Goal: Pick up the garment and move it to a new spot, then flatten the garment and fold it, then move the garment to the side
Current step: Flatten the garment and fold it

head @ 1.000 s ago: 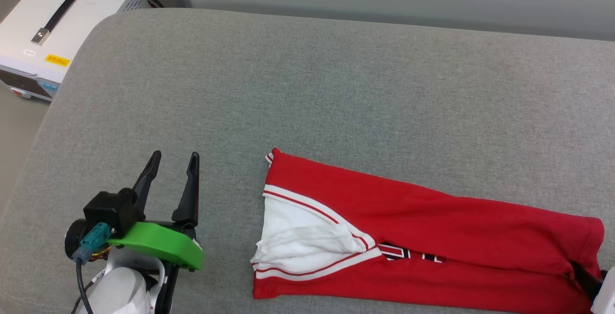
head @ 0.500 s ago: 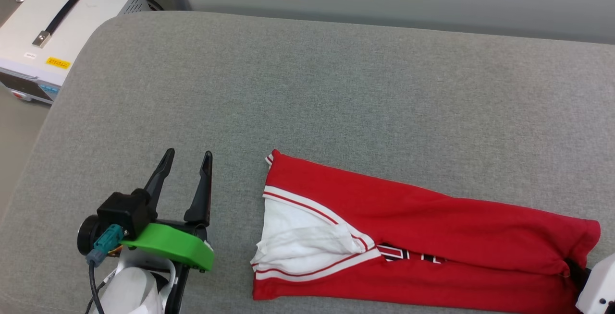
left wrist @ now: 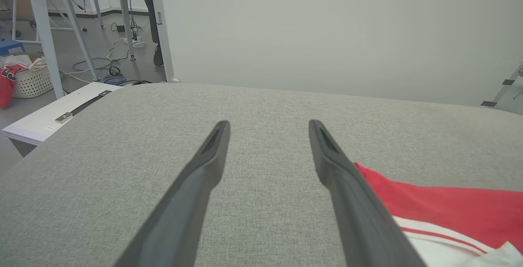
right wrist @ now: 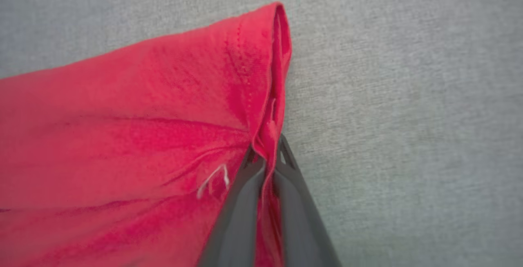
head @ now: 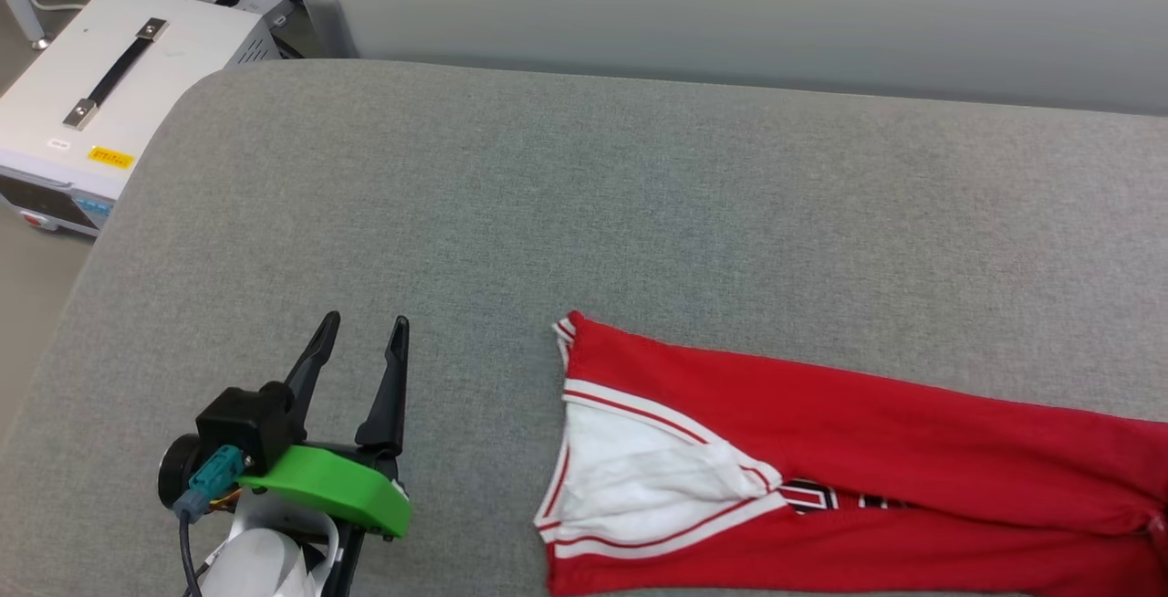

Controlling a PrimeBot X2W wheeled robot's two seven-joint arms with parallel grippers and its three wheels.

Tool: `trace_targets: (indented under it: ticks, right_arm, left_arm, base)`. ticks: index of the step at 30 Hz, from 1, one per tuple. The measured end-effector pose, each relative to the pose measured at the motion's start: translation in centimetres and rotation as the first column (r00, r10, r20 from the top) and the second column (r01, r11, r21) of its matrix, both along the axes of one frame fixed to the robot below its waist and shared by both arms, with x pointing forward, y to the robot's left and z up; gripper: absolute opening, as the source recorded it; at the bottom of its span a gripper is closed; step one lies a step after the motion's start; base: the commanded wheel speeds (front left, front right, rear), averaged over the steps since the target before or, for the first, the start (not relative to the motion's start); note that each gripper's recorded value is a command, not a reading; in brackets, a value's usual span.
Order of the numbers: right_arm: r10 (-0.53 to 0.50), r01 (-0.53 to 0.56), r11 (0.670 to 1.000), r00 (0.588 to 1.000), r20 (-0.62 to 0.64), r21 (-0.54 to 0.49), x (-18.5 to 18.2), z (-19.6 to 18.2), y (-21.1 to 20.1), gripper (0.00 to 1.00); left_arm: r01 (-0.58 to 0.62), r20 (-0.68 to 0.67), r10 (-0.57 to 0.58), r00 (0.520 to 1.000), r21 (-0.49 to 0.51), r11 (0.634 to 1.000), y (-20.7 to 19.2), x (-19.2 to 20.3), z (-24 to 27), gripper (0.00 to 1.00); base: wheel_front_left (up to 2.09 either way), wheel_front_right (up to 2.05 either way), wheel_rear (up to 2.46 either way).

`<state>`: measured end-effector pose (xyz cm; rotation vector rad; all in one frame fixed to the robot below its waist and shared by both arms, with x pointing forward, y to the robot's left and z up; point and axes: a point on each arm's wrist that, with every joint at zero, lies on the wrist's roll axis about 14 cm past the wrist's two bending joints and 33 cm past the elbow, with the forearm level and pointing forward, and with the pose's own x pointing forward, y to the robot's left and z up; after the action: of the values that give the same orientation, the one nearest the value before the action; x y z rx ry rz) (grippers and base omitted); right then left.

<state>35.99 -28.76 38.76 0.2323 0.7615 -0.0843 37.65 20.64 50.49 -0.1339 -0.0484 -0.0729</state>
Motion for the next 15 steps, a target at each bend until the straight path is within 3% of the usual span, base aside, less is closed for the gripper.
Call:
trace_targets:
  ticks: [6,15]
  right_arm:
    - [-0.071,0.074,0.996,0.996,0.055,-0.052,-0.2,2.1,-3.4,0.00]
    - [-0.025,0.027,0.999,0.996,0.085,-0.021,-1.3,3.5,-1.2,0.00]
  left_arm:
    - [0.012,0.016,-0.012,1.000,-0.006,1.000,-0.5,-0.1,0.4,1.00]
    - [0.013,0.018,-0.013,1.000,-0.030,0.999,-1.0,-0.9,0.4,1.00]
  base:
    - [0.00,0.00,0.00]
    - [0.00,0.00,0.00]
